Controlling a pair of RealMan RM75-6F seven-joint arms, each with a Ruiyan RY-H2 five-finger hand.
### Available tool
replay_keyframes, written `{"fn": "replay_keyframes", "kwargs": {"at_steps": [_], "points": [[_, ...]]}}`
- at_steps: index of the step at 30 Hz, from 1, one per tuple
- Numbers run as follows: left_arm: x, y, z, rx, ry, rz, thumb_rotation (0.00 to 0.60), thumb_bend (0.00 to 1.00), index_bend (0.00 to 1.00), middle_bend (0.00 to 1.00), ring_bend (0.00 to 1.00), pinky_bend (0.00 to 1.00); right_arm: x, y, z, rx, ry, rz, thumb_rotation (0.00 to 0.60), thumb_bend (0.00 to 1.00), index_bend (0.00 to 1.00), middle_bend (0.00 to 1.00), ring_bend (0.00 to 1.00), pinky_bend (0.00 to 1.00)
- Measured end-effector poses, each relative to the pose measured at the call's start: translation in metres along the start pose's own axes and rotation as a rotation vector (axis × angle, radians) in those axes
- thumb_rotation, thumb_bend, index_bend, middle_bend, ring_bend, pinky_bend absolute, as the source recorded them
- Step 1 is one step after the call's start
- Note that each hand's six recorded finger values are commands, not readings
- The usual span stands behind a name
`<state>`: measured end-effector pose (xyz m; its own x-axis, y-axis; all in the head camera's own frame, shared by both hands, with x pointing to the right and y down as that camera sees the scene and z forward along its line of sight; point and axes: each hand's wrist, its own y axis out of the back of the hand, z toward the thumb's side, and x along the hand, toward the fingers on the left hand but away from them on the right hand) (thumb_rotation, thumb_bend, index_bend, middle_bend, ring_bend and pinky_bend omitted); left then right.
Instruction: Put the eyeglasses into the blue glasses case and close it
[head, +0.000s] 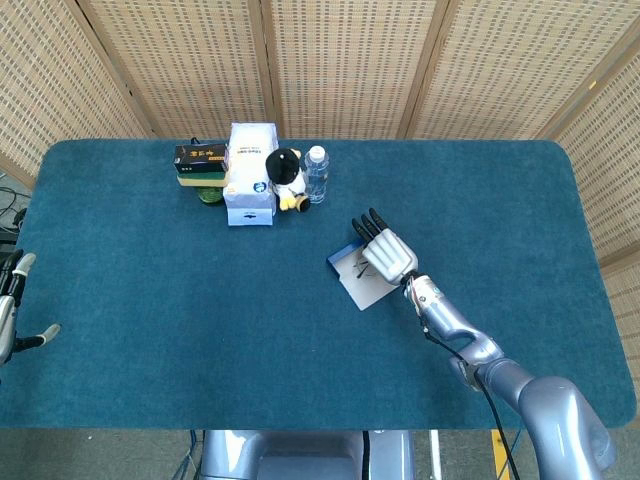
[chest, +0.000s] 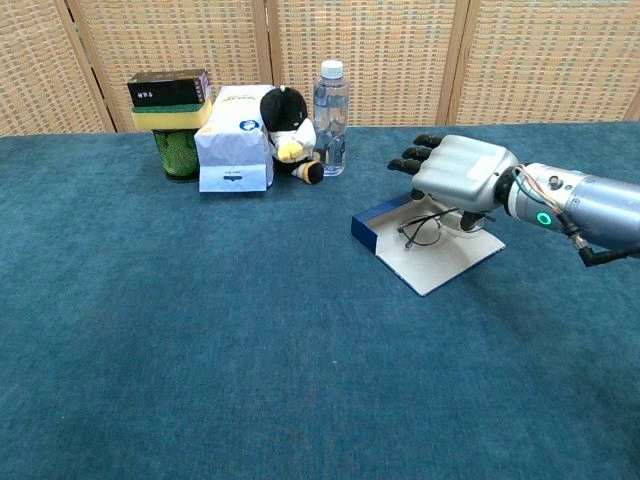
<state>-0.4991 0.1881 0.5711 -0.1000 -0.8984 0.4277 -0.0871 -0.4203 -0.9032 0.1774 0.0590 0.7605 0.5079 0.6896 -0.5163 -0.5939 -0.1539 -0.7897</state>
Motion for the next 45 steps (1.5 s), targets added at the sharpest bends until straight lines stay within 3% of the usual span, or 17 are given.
{"fn": "replay_keyframes", "kwargs": {"at_steps": [17,19,21,23,24,27,30,40,42,45], "points": [[0.001,0.000,-0.002,-0.004,0.007,-0.007,0.600,0.00,0.00,0.00,0.00,0.00,-0.014,0.013,0.016,0.036,0.016,-0.031,0.600,0.50,0.57,0.04,0.00,0.03],[0.001,0.000,-0.002,-0.005,0.006,-0.005,0.600,0.00,0.00,0.00,0.00,0.00,-0.015,0.015,0.018,0.038,0.020,-0.034,0.600,0.46,0.57,0.04,0.00,0.03],[0.001,0.001,-0.002,-0.006,0.006,-0.006,0.600,0.00,0.00,0.00,0.00,0.00,-0.016,0.016,0.020,0.040,0.022,-0.037,0.600,0.36,0.56,0.04,0.00,0.03],[0.002,0.001,-0.002,-0.007,0.006,-0.006,0.600,0.00,0.00,0.00,0.00,0.00,-0.017,0.017,0.020,0.045,0.021,-0.040,0.600,0.23,0.47,0.04,0.00,0.03],[0.002,0.001,-0.002,-0.007,0.006,-0.006,0.600,0.00,0.00,0.00,0.00,0.00,-0.017,0.017,0.020,0.046,0.018,-0.041,0.600,0.15,0.39,0.03,0.00,0.03],[0.002,0.001,-0.002,-0.009,0.006,-0.007,0.600,0.00,0.00,0.00,0.00,0.00,-0.018,0.019,0.018,0.055,-0.002,-0.050,0.600,0.04,0.20,0.00,0.00,0.03],[0.001,0.001,-0.002,-0.011,0.006,-0.007,0.600,0.00,0.00,0.00,0.00,0.00,-0.019,0.022,0.015,0.064,-0.038,-0.066,0.600,0.00,0.14,0.00,0.00,0.03],[0.001,0.002,-0.003,-0.012,0.004,-0.007,0.600,0.00,0.00,0.00,0.00,0.00,-0.014,0.037,0.010,0.002,-0.095,-0.127,0.600,0.10,0.14,0.00,0.00,0.03],[0.001,0.001,-0.002,-0.011,0.003,-0.007,0.600,0.00,0.00,0.00,0.00,0.00,-0.012,0.041,0.009,-0.023,-0.088,-0.134,0.600,0.21,0.14,0.00,0.00,0.03],[0.001,0.001,-0.002,-0.011,0.002,-0.008,0.600,0.00,0.00,0.00,0.00,0.00,-0.008,0.049,0.009,-0.059,-0.070,-0.146,0.600,0.49,0.14,0.00,0.00,0.03]]}}
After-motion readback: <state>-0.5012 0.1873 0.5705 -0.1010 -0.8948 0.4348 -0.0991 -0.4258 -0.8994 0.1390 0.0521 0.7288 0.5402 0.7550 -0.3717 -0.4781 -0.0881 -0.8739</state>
